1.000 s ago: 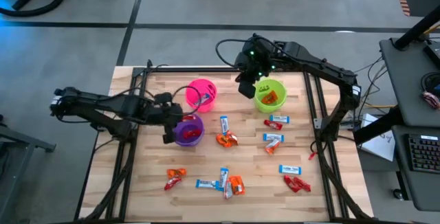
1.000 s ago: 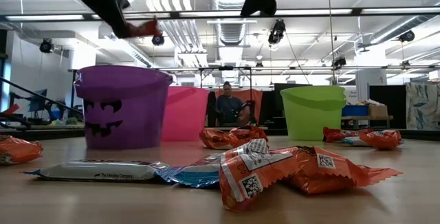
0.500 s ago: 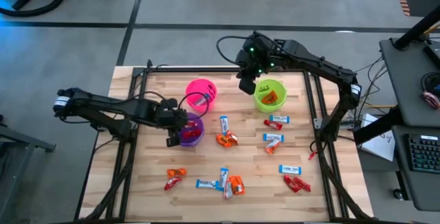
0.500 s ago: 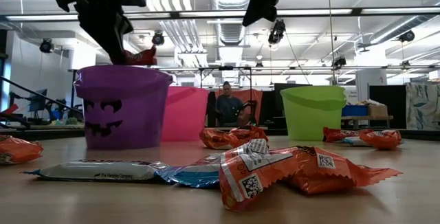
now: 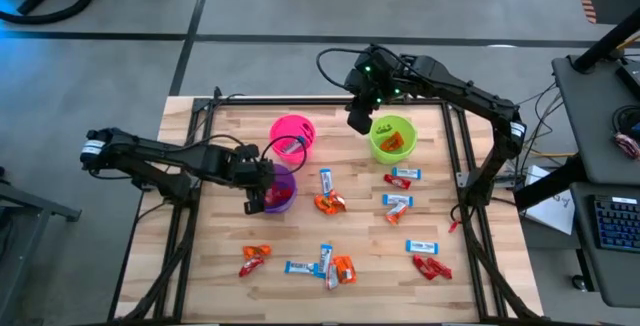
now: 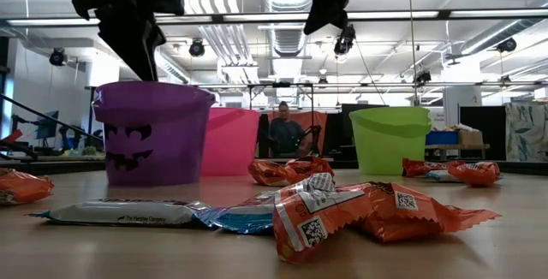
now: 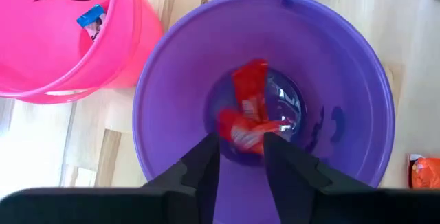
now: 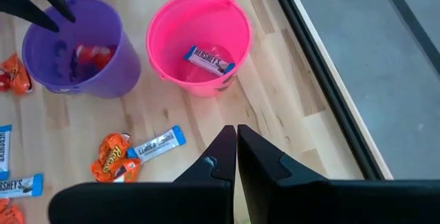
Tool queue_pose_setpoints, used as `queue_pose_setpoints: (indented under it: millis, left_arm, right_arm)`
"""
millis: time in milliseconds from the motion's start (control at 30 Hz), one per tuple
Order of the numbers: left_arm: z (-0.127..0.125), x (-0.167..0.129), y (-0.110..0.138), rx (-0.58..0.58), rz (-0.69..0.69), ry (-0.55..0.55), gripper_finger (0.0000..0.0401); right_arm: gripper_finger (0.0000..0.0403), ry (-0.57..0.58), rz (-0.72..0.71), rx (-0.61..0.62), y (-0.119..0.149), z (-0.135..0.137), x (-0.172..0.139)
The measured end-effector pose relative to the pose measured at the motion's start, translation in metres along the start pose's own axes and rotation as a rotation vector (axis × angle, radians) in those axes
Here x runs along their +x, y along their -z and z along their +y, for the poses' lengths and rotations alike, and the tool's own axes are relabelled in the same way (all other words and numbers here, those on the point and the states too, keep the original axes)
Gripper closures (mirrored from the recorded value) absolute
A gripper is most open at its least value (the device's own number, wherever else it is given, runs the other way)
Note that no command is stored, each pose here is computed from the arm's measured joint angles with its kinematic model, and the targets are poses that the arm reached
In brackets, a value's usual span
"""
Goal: Sort candy
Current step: Put the orange chocolate into the green bucket
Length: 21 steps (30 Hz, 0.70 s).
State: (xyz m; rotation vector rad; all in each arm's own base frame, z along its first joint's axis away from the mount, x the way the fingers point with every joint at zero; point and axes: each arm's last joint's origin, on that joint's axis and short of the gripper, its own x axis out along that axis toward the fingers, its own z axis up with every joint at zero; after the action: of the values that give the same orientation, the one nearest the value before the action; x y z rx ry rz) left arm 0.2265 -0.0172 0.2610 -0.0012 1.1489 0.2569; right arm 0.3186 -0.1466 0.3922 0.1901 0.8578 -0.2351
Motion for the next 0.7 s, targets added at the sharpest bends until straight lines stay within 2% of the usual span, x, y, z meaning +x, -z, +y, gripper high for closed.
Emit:
queue_pose_setpoints:
  millis: [200, 367, 533, 700]
  left_arm:
    - [0.002, -0.009, -0.002, -0.022, -0.019, 0.017, 0.029]
    - [0.005, -0.031, -0.012, -0.032, -0.088, 0.038, 0.029]
    - [0.01, -0.051, -0.017, -0.052, -0.173, -0.001, 0.029]
    - [0.017, -0.068, -0.017, -0.11, -0.266, -0.064, 0.029]
  right_arm:
    - [0.0394, -0.019, 0.007, 0.062, 0.001, 0.001, -0.001]
    - [0.0394, -0.114, 0.048, 0.163, 0.006, 0.005, -0.007]
    - [0.0394, -0.23, 0.18, 0.323, 0.017, 0.011, -0.009]
    - [0.0394, -0.226, 0.346, 0.407, 0.03, 0.026, -0.01]
